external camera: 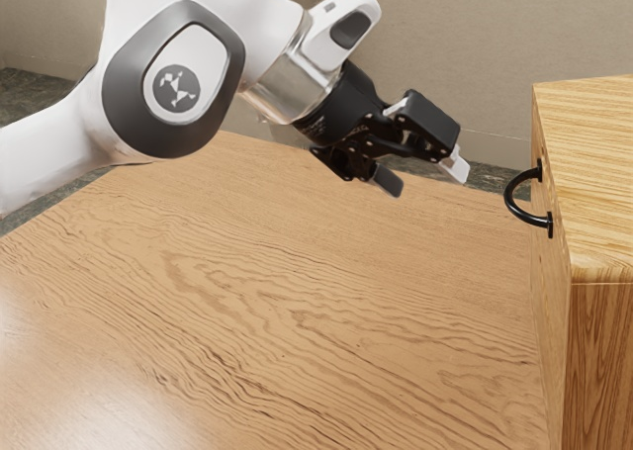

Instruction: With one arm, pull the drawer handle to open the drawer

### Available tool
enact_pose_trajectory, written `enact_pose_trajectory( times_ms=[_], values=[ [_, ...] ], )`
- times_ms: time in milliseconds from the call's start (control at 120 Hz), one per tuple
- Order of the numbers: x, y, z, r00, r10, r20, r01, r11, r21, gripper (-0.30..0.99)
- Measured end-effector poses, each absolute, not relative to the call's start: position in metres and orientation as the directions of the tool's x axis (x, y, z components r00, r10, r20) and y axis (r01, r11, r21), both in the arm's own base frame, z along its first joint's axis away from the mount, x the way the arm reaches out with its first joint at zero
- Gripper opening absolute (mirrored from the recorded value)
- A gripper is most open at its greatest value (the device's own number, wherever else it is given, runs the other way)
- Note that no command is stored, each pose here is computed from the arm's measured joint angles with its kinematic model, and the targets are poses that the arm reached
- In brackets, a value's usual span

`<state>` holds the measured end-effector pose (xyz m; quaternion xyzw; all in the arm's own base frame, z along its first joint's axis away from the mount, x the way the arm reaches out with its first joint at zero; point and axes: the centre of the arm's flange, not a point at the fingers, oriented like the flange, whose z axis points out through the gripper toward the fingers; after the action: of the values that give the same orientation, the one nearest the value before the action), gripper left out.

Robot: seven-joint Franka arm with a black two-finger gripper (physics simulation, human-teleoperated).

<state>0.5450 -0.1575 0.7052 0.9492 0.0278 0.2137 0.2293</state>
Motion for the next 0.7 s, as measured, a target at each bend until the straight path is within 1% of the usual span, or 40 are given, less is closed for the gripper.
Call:
enact_pose_trajectory(
  times_ms=[192, 383, 700],
  values=[
    [0.54, -0.189, 0.706, 0.897, 0.132, 0.422, -0.087, -0.883, 0.461, 0.67],
    [0.558, -0.182, 0.687, 0.903, 0.159, 0.399, -0.053, -0.881, 0.471, 0.67],
    [0.574, -0.188, 0.687, 0.901, 0.165, 0.401, -0.056, -0.872, 0.486, 0.67]
  ],
)
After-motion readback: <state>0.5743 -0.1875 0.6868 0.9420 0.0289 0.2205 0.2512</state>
